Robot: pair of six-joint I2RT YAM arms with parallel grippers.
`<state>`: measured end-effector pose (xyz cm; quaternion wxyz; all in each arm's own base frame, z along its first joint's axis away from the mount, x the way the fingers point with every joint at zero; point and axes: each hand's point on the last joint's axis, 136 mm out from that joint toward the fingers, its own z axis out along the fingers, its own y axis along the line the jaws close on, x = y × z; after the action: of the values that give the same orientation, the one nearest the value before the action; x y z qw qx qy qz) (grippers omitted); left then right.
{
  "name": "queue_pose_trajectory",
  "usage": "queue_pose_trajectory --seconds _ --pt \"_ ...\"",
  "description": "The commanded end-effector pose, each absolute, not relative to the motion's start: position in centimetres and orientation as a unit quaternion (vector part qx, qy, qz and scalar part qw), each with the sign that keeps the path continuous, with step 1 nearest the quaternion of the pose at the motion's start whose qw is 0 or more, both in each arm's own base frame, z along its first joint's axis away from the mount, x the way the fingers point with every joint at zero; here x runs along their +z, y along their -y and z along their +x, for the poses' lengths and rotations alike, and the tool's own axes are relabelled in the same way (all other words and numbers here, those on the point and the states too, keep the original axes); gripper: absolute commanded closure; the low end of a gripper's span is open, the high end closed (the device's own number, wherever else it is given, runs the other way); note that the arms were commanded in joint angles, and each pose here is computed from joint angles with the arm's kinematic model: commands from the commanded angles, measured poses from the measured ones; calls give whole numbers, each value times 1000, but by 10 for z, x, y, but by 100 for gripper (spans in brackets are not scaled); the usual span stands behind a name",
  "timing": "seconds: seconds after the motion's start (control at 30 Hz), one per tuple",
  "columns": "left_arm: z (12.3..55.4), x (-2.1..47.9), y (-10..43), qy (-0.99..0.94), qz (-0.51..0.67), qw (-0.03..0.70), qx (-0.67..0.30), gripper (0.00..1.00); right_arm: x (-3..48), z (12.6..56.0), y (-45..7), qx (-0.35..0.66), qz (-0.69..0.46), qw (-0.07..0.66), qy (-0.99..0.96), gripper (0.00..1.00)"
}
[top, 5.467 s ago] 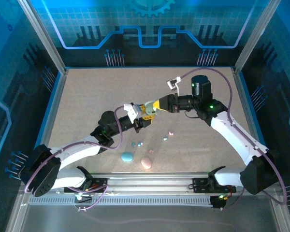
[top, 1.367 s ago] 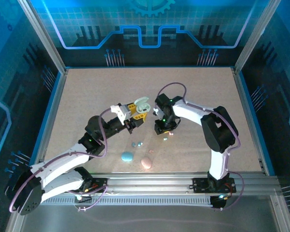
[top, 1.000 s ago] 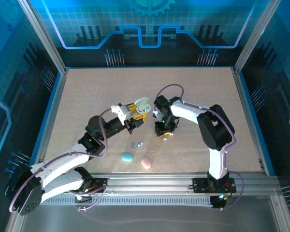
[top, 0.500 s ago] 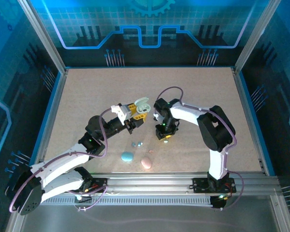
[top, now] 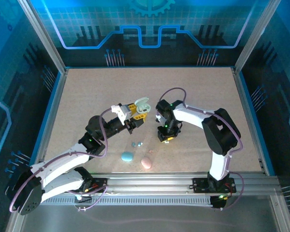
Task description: Insert wireless bluetooth earbuds into charging case
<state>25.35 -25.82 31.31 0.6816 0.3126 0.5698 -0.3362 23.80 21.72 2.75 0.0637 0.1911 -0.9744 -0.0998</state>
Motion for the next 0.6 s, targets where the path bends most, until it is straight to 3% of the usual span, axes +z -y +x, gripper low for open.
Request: queue_pose_trajectory --seconds 0.0,0.57 --pt "251 323 260 -556 312 690 -344 66 33 229 -219 -104 189 71 974 62" --pt "251 320 259 -558 311 689 -341 65 26 240 -218 -59 189 69 978 65"
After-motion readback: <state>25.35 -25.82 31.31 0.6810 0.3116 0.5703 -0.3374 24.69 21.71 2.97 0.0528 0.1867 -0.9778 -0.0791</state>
